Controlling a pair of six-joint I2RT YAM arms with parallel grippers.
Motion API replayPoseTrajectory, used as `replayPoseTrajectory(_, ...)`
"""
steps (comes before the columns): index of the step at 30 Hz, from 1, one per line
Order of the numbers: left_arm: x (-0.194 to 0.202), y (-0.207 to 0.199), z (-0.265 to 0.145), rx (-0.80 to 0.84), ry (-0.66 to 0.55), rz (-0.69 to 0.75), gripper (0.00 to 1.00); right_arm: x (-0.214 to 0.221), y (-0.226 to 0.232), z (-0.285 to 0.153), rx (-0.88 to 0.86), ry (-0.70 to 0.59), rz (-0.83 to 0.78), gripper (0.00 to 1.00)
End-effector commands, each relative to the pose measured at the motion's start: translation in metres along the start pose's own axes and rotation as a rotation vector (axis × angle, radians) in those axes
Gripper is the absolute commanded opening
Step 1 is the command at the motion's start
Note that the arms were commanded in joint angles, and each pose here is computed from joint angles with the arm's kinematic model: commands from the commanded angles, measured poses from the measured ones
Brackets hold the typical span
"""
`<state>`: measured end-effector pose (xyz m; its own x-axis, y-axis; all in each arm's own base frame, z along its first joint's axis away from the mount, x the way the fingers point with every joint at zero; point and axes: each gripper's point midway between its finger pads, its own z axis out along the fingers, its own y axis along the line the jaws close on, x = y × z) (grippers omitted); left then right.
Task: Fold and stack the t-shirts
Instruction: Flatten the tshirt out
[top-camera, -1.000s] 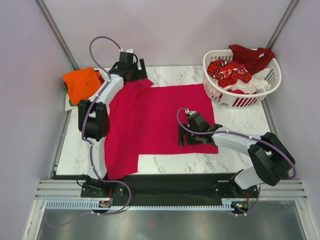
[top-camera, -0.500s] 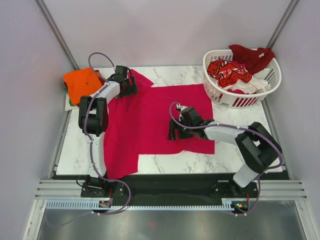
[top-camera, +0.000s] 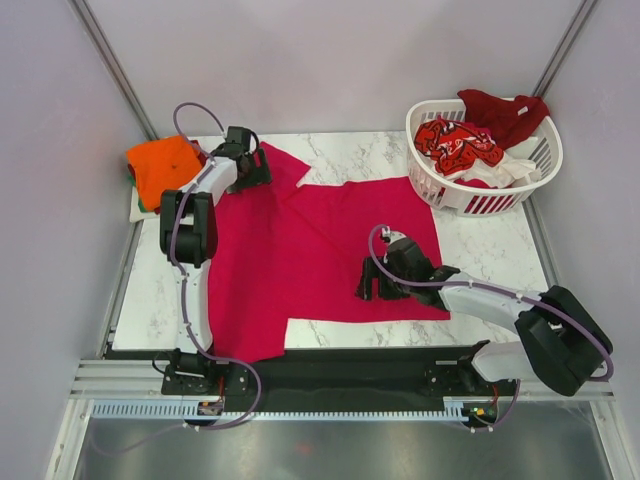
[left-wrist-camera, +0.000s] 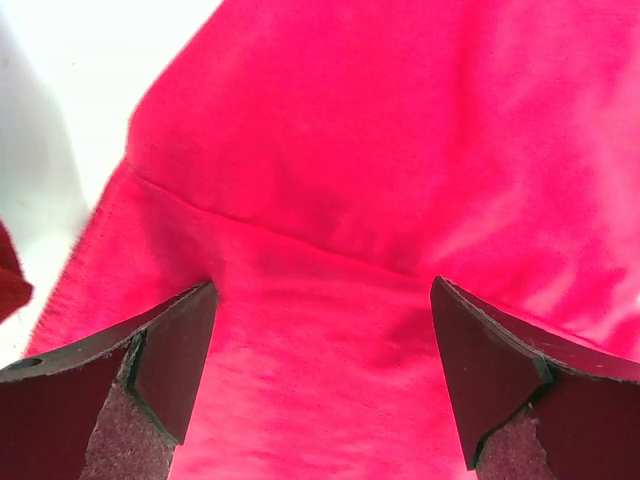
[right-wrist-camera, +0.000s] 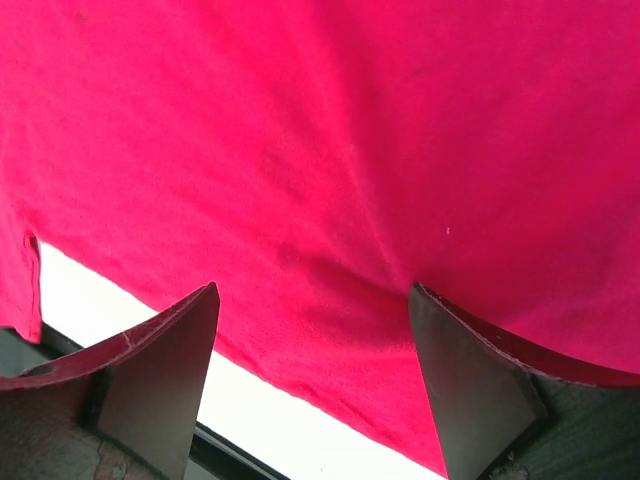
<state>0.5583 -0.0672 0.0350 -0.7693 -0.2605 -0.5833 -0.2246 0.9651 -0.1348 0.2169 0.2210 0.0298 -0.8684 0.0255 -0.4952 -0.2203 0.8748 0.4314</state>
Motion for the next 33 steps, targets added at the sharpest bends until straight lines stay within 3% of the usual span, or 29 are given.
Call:
replayPoseTrajectory(1, -0.002, 0.006, 0.0, -0.031, 0.021, -0.044, 0.96, 0.058, -0.054, -0.01, 0.23, 0.173, 0.083, 0.86)
replayPoseTrajectory(7, 0.005, 0.031, -0.005, -0.149, 0.061, -0.082, 0.97, 0.069, -0.06, -0.021, 0.271, 0.177, 0.161, 0.88)
replayPoseTrajectory(14, -0.021, 0.035, -0.042, -0.171, -0.013, -0.125, 0.98, 0.02, -0.02, -0.029, 0.129, 0.094, 0.041, 0.89)
replayPoseTrajectory(18, -0.057, 0.014, -0.088, -0.09, -0.11, -0.106, 1.0, -0.013, 0.005, -0.035, 0.076, 0.061, -0.034, 0.91)
replayPoseTrajectory(23, -0.075, 0.002, -0.155, -0.069, -0.214, -0.046, 1.0, -0.063, 0.034, -0.042, 0.041, -0.022, -0.088, 0.93)
replayPoseTrajectory(26, -0.05, 0.002, -0.18, -0.046, -0.196, -0.047, 1.0, -0.101, 0.026, -0.044, 0.156, -0.117, -0.102, 0.96)
replayPoseTrajectory(27, -0.025, 0.005, -0.176, -0.043, -0.142, -0.035, 1.0, -0.11, 0.022, -0.042, 0.181, -0.13, -0.107, 0.96)
replayPoseTrajectory(33, 0.06, -0.019, -0.179, 0.1, 0.004, -0.028, 0.96, -0.152, -0.036, -0.004, 0.312, -0.082, 0.016, 0.92)
